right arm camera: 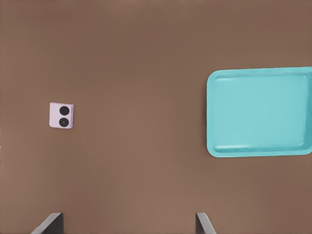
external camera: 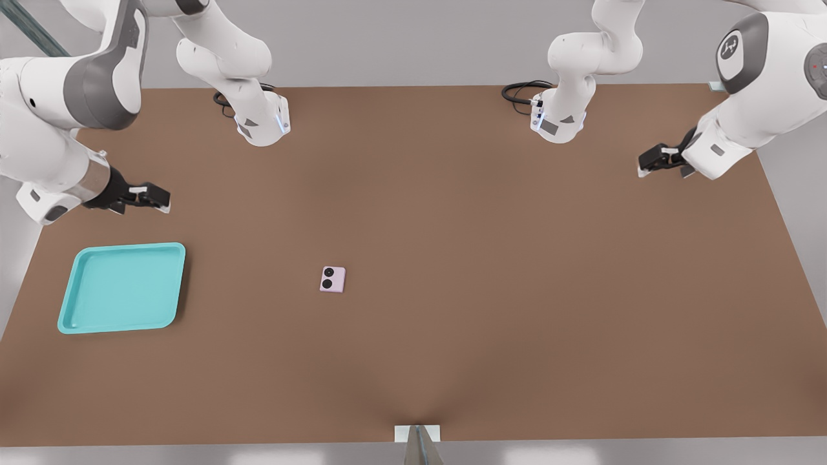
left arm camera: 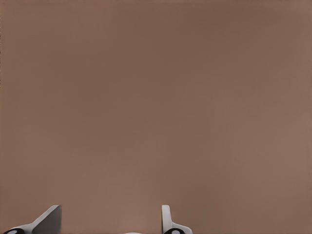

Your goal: Keep left arm still and place phone on the tray with right arm

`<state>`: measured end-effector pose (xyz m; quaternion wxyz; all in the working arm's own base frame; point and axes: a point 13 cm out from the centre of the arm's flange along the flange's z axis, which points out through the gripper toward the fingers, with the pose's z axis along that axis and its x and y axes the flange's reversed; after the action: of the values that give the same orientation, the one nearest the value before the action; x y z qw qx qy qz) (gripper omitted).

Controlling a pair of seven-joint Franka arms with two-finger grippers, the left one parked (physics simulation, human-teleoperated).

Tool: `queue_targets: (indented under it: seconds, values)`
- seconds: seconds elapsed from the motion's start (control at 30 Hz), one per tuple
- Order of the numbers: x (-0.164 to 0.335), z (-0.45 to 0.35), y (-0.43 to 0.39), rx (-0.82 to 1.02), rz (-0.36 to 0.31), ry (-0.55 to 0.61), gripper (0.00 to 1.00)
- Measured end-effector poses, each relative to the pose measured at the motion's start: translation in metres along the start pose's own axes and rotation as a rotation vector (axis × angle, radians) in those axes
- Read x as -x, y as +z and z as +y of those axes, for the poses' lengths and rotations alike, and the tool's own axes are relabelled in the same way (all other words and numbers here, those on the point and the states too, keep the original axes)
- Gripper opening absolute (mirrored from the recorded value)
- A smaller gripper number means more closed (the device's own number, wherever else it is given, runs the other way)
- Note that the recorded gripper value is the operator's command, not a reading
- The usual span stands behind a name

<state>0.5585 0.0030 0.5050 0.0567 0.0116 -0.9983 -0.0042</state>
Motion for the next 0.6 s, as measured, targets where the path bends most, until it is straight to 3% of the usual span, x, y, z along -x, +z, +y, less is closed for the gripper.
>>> queue_targets:
  seconds: [0.07, 0.23, 0.37, 0.47, 0.6]
  values:
    - [0.012, 0.008, 0.003, 0.0, -0.023, -0.015, 1.0]
    - [0.069, 0.109, 0.094, -0.024, 0.023, -0.155, 1.0]
    - [0.095, 0.185, 0.202, -0.058, 0.066, -0.203, 1.0]
    - [0.097, 0.221, 0.286, -0.078, 0.085, -0.182, 1.0]
    - [0.08, 0.245, 0.363, -0.084, 0.06, -0.103, 1.0]
